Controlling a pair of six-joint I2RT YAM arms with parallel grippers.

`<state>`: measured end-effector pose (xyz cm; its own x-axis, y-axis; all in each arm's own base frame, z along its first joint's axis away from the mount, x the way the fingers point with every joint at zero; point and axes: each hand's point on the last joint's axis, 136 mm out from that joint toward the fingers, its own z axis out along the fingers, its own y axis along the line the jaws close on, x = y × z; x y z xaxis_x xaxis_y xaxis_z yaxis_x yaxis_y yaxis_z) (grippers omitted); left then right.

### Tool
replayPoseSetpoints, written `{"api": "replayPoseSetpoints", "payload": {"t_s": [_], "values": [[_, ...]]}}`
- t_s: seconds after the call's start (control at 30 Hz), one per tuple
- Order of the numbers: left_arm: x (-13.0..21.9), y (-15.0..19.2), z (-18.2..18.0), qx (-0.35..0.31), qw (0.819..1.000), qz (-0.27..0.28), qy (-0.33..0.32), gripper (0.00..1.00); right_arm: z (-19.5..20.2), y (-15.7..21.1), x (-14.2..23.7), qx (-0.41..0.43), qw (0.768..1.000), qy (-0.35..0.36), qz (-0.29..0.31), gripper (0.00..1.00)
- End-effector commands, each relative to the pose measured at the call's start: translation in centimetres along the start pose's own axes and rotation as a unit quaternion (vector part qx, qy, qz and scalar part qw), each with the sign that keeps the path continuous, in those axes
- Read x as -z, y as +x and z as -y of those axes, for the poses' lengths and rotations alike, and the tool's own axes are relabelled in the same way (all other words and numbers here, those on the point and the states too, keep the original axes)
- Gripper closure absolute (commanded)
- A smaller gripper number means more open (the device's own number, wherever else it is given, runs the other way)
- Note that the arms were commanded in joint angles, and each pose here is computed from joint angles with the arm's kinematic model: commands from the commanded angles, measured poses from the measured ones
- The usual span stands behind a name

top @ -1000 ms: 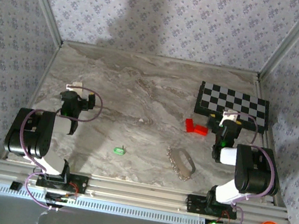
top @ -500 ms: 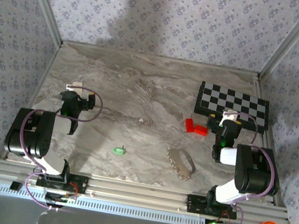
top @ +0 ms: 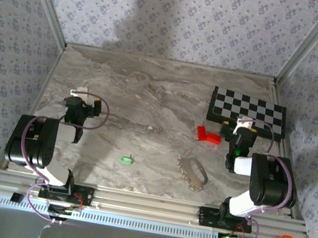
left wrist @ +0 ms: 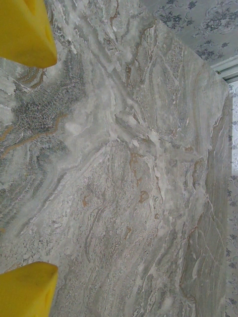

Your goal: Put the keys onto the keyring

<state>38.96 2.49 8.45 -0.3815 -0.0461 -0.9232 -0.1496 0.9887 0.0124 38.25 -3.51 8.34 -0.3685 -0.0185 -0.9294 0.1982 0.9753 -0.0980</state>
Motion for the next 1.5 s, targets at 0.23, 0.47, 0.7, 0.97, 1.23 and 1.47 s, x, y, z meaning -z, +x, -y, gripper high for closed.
{"api": "replayPoseSetpoints", "payload": {"t_s": [0.23,0.47,0.7,0.97,1.23,1.47], "values": [[-0.4,-0.7,0.2,0.002,1.000,0.006,0.007,0.00,0.2,-0.7,-0.2,-0.013,1.000,0.001,0.007,0.00],[-0.4,-0.7,0.2,0.002,1.000,0.005,0.007,0.00,0.2,-0.7,-0.2,-0.013,1.000,0.000,0.008,0.00],[-0.3,-0.7,0.2,0.002,1.000,0.006,0.007,0.00,0.2,-0.7,-0.2,-0.013,1.000,0.000,0.008,0.00],[-0.4,-1.0,0.4,-0.001,1.000,-0.001,0.012,0.00,-0.1,-1.1,-0.2,-0.009,1.000,-0.008,0.003,0.00],[0.7,-2.5,0.2,-0.001,1.000,-0.021,0.004,0.00,-0.4,-2.4,1.1,0.007,1.000,-0.012,0.012,0.00],[4.6,-4.8,0.6,0.066,0.996,-0.054,-0.011,0.00,-2.5,-5.7,5.9,0.005,0.999,-0.040,0.013,0.00]]}}
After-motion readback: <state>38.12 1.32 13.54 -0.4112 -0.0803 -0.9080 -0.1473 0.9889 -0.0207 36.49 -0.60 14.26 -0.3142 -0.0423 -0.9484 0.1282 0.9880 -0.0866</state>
